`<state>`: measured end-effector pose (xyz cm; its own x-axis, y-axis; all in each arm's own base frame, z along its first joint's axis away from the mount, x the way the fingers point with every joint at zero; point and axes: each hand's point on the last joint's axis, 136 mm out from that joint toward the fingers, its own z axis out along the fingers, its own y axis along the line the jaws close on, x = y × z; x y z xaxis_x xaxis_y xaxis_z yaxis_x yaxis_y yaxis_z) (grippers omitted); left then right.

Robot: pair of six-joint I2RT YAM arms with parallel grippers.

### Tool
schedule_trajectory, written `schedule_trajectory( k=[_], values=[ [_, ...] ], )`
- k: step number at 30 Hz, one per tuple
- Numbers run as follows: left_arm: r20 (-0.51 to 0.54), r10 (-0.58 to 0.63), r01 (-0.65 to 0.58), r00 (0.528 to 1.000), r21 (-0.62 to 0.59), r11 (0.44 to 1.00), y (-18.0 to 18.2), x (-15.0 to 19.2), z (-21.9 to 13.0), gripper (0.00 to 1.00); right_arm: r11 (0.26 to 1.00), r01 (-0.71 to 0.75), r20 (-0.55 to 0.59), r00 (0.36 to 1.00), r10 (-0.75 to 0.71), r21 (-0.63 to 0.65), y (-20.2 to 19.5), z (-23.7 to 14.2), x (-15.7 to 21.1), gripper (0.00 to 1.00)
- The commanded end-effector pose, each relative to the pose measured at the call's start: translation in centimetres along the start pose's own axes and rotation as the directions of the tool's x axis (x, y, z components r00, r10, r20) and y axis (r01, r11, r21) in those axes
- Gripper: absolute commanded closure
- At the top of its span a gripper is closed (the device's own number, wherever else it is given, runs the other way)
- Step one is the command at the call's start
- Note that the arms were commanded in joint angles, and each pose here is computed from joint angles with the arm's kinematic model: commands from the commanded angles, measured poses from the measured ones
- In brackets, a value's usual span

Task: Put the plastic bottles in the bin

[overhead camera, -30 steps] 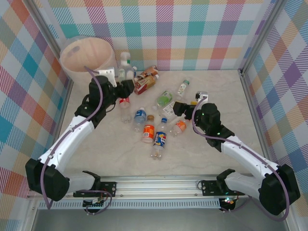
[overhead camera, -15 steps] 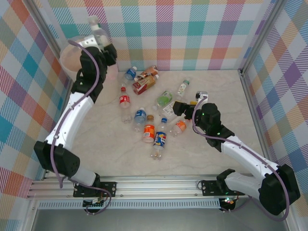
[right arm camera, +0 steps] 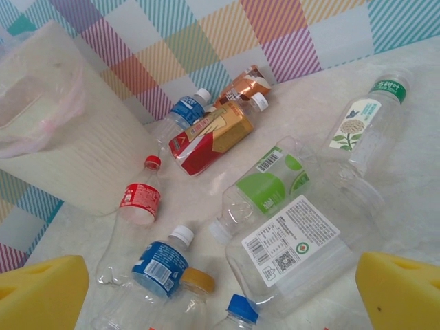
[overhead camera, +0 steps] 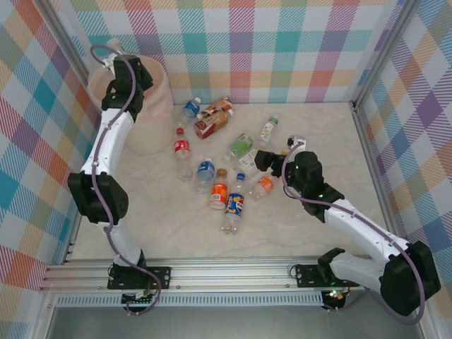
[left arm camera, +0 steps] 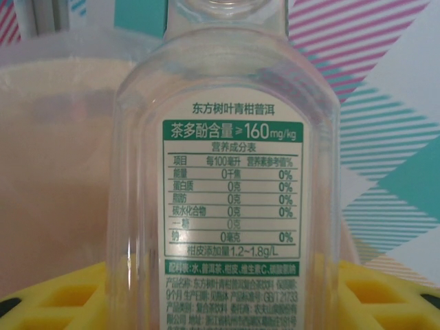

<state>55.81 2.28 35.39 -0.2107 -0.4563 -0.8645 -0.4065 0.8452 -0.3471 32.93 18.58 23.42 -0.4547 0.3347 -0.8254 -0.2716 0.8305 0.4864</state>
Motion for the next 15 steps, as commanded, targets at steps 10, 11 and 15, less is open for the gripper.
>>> schedule_trajectory(
  k=[10,11,15],
  values=[
    [-0.126,-0.079,0.070,0.989,-0.076,0.995,2.4,2.5,2.8,0.31,1.000,-0.010,0.004,1.000,0.010,0.019,0.4,0.3,-1.1,0.00],
    [-0.134,-0.079,0.070,0.988,-0.069,0.995,2.2,2.5,2.7,0.29,1.000,-0.010,0.000,1.000,0.010,0.025,0.3,0.4,-1.0,0.00],
    [-0.139,-0.079,0.074,0.987,-0.036,0.997,1.6,2.0,2.2,0.20,0.999,-0.017,-0.009,1.000,0.018,0.047,-0.1,0.5,-0.8,0.00]
  ],
)
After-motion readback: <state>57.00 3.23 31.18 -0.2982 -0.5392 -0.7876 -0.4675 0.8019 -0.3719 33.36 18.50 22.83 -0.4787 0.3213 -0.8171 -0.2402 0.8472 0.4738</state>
